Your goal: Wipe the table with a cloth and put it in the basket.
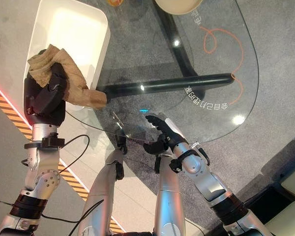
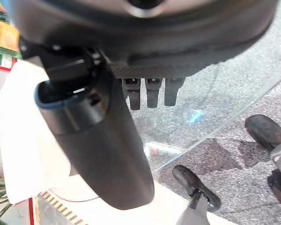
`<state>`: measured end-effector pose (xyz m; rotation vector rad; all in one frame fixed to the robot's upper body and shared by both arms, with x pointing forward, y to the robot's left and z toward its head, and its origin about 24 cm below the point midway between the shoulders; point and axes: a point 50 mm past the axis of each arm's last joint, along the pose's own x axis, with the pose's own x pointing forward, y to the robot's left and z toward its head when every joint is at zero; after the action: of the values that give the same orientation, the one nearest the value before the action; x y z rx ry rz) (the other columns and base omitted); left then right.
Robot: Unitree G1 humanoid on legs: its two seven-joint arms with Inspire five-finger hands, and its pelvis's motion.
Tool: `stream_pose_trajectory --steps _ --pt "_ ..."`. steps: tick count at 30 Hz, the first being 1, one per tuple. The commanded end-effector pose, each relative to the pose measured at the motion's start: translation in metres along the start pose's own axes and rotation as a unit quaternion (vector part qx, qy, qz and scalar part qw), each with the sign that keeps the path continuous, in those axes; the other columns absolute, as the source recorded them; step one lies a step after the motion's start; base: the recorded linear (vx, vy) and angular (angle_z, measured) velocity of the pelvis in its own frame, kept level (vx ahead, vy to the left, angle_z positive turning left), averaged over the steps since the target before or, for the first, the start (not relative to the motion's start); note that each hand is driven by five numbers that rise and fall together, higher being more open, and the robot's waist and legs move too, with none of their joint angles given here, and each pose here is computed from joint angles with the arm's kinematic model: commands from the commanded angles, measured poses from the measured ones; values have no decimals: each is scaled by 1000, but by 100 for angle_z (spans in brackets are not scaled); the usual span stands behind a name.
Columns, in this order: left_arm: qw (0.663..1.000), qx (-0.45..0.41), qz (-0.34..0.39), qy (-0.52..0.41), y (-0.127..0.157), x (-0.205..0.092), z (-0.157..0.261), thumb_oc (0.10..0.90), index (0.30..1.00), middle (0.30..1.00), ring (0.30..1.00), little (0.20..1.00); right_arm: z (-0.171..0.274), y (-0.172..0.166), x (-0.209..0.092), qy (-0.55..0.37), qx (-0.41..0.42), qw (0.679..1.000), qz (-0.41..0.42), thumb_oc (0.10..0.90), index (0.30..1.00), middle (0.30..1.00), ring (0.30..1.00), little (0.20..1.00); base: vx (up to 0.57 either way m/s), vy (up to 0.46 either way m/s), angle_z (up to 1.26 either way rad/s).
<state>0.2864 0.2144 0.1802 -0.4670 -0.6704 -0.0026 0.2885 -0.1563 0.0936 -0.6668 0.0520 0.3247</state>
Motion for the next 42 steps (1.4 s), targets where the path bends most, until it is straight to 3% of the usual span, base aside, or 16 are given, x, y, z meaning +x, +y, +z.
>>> stream_pose_trajectory --steps 1,3,9,17,29,36,42 --pt "981 17 -25 -191 -13 18 63 100 300 300 300 200 20 1 -1 -46 3 999 21 800 900 900 900 900 19 61 -2" --pt "975 71 30 -207 -4 26 67 100 300 300 300 200 17 1 -1 -30 4 999 37 800 900 900 900 900 52 142 -2" --pt "959 133 85 -237 5 38 79 100 300 300 300 200 17 0 -1 -18 -1 999 49 800 900 900 900 900 21 89 -10" --pt "954 148 114 -233 5 54 77 100 300 300 300 200 22 -3 5 -15 2 999 49 800 900 900 900 900 -6 30 0" --pt "892 260 218 -300 9 74 89 100 300 300 300 200 24 -9 10 -5 7 999 41 800 900 900 900 900 2 13 0" --pt "866 347 233 -274 16 86 80 100 300 300 300 200 29 -15 12 -8 6 999 36 800 900 900 900 900 -11 21 -1" --pt "859 356 263 -259 30 88 77 100 300 300 300 200 27 -18 13 -9 8 999 30 800 900 900 900 900 2 12 -1"
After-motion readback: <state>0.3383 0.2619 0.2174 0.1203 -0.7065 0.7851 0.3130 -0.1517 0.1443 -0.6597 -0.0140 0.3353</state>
